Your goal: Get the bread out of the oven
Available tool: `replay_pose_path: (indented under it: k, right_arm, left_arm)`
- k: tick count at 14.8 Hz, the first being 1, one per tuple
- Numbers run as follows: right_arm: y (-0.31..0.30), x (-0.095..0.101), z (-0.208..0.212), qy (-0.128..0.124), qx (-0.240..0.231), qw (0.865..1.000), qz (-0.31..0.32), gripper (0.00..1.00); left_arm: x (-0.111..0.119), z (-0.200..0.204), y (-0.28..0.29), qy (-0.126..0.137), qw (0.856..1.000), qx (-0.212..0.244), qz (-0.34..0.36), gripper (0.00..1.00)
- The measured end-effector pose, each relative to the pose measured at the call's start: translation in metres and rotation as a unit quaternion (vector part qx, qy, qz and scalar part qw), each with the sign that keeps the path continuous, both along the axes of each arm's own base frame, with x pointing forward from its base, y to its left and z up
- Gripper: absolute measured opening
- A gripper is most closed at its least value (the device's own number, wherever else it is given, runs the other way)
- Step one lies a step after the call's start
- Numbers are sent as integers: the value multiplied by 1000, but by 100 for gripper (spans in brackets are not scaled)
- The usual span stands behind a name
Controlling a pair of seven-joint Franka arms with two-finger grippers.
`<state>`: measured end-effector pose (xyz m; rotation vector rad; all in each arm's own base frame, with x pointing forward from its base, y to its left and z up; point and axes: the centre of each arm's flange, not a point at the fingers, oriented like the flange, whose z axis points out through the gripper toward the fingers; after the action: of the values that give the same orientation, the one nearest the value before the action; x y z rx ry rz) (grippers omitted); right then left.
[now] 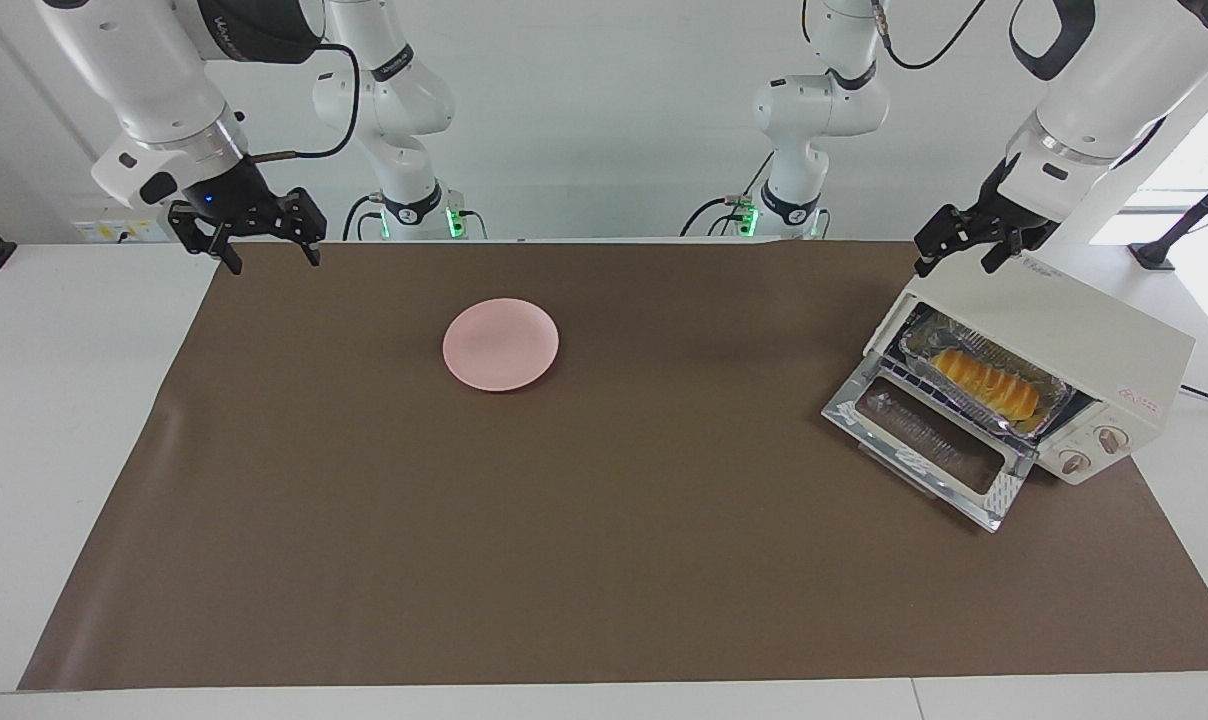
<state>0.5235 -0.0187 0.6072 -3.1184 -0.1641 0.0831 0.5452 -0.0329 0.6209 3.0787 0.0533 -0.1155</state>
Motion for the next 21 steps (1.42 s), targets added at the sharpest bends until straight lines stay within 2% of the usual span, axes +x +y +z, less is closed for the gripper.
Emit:
replay_pose_path:
  k: [5, 7, 10, 13, 15, 18, 21]
  right_arm:
    - [0, 0, 0, 0, 0, 1000, 0, 100]
    - [0, 0, 0, 0, 0, 1000, 0, 100]
    - [0, 0, 0, 0, 0, 1000, 0, 100]
    - [0, 0, 0, 0, 0, 1000, 0, 100]
    - [0, 0, 0, 0, 0, 1000, 0, 100]
    - [0, 0, 0, 0, 0, 1000, 0, 100]
    - [0, 0, 0, 0, 0, 1000, 0, 100]
  left_arm:
    - [1, 0, 1, -4, 1000, 0, 1, 100]
    - [4, 2, 3, -16, 1000, 0, 7, 100]
    - [7, 1, 4, -20, 997, 3, 78, 100]
    - [19, -15, 5, -13, 987, 11, 158, 100]
    - [31, -35, 12, -9, 980, 44, 195, 100]
    - [52, -83, 1, 6, 960, 106, 260, 100]
    - [76, -135, -15, 5, 941, 129, 313, 100]
